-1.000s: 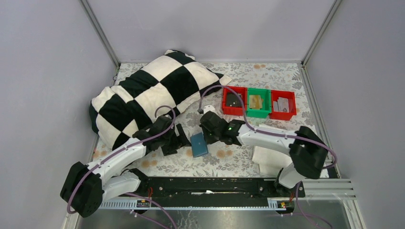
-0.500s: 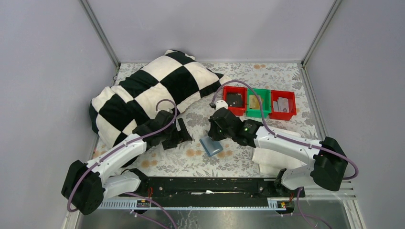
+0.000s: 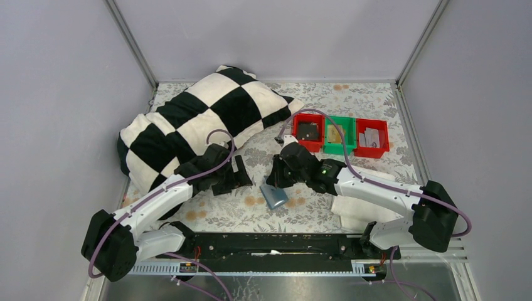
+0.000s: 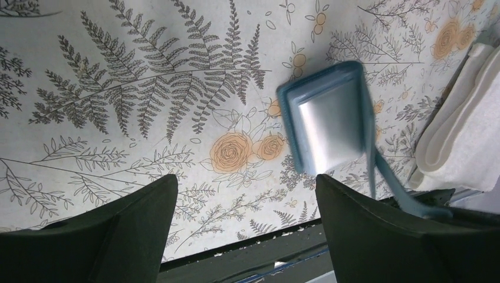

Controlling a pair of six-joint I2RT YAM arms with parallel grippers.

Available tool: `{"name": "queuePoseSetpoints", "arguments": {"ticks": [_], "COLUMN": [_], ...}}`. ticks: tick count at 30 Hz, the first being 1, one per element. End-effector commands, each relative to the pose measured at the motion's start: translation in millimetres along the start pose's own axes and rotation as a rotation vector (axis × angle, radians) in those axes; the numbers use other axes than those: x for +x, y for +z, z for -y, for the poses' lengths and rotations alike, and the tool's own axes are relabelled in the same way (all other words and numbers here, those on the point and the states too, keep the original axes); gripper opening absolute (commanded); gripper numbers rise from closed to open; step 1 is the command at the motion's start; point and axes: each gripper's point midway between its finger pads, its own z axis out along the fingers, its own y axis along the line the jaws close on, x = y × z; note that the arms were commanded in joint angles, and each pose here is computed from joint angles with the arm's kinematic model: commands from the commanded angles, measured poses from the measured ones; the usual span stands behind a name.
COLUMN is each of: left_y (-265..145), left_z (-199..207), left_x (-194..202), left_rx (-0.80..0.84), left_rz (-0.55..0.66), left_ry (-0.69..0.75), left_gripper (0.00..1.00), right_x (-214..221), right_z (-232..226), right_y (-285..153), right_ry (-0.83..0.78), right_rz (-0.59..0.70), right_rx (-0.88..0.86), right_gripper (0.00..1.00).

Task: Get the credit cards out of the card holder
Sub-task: Open the card holder at the center of the board.

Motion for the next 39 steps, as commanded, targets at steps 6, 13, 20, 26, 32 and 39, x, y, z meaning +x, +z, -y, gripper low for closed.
{"name": "queuePoseSetpoints", "arguments": {"ticks": [6,13,20,26,32,39], "left_y": [-18.1,-13.4,-7.9,0.7,2.9,1.3], "left_z": [20.2,19.3,14.9,20.9,24.6,29.1], "left_x": [-33.6,-30.2,-20.2,-9.5,-3.3,-1.9], "left_rx": [0.003,-0.002,0.022,0.075,0.110,0.141], "left_rz": [0.093,0.071,0.057,0.010,-0.011,-0.013], "left_ry": [0.098,0.089,0.069,0.055,0.056,0.054], "left_gripper": [0.93,0.93,0.93,0.92,0.92,0.92], "right_x": [-22.7,-5.0,60.8,91.9,92.9,53.6], "right_z": [-80.7,4.8,103.4,149.5,167.3,136.3], "right_y": [-16.4,-1.0,7.1,7.0,3.9,-13.8], "right_ry": [0.222,0.228,0.284,0.252,0.170,0.160], "right_rz": [0.014,0.063,0.013,-0.011,-0.044,0.056], "right_rx": [-0.349,-0.037,0.229,0.388,0.498,0.396], "right_gripper": [0.00,0.00,0.00,0.00,0.20,0.52]}}
